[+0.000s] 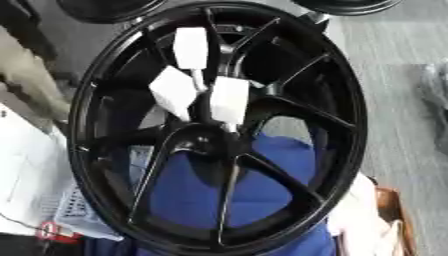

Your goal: Pull the pin out of the wheel hub.

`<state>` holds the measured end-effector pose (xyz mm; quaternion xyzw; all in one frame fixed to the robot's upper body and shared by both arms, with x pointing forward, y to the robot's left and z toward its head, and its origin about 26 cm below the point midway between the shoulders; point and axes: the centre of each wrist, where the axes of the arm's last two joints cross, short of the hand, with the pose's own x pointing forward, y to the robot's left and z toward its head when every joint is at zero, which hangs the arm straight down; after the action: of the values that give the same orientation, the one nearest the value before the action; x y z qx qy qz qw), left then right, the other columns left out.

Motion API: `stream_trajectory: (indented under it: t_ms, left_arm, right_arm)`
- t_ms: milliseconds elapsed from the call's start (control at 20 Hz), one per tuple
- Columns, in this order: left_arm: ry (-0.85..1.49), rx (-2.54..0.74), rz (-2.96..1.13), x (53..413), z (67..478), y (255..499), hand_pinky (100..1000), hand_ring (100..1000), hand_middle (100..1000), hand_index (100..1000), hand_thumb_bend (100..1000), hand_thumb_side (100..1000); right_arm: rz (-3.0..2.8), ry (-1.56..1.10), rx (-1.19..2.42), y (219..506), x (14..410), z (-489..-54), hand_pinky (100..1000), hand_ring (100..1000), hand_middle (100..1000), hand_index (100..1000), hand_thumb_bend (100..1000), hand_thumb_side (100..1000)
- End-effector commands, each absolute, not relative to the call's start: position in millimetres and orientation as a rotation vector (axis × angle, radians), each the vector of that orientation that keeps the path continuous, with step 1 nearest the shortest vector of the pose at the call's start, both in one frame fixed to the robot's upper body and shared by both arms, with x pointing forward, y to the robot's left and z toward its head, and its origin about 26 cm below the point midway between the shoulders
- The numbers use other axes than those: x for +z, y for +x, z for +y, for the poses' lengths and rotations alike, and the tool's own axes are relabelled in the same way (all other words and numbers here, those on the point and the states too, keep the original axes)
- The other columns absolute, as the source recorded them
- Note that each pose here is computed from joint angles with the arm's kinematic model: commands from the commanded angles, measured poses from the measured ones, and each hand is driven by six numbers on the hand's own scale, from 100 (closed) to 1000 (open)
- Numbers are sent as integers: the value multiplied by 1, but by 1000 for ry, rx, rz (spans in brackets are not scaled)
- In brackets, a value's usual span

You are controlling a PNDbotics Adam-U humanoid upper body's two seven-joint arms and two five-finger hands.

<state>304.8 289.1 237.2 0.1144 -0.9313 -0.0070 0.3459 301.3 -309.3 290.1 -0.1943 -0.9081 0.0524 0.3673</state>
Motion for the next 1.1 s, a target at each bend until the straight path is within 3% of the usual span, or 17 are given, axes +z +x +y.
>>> stream_trajectory:
  t_ms: [50, 750, 1100]
  left_arm:
    - [380, -192, -2455, 260, 295, 300, 826, 666, 637, 718, 170, 586]
    - [715, -1019, -2154, 329, 297, 290, 814, 691, 660, 757, 178, 598]
    - [785, -1317, -2025, 352, 286, 286, 811, 706, 671, 768, 223, 572]
  right_arm:
    - [-2361, -529, 150, 297, 299, -311, 744, 728, 723, 803, 118, 391]
    - [-2341, -551, 163, 295, 296, -314, 744, 727, 724, 802, 112, 396]
    - [-2331, -550, 174, 296, 295, -314, 744, 727, 724, 802, 108, 398]
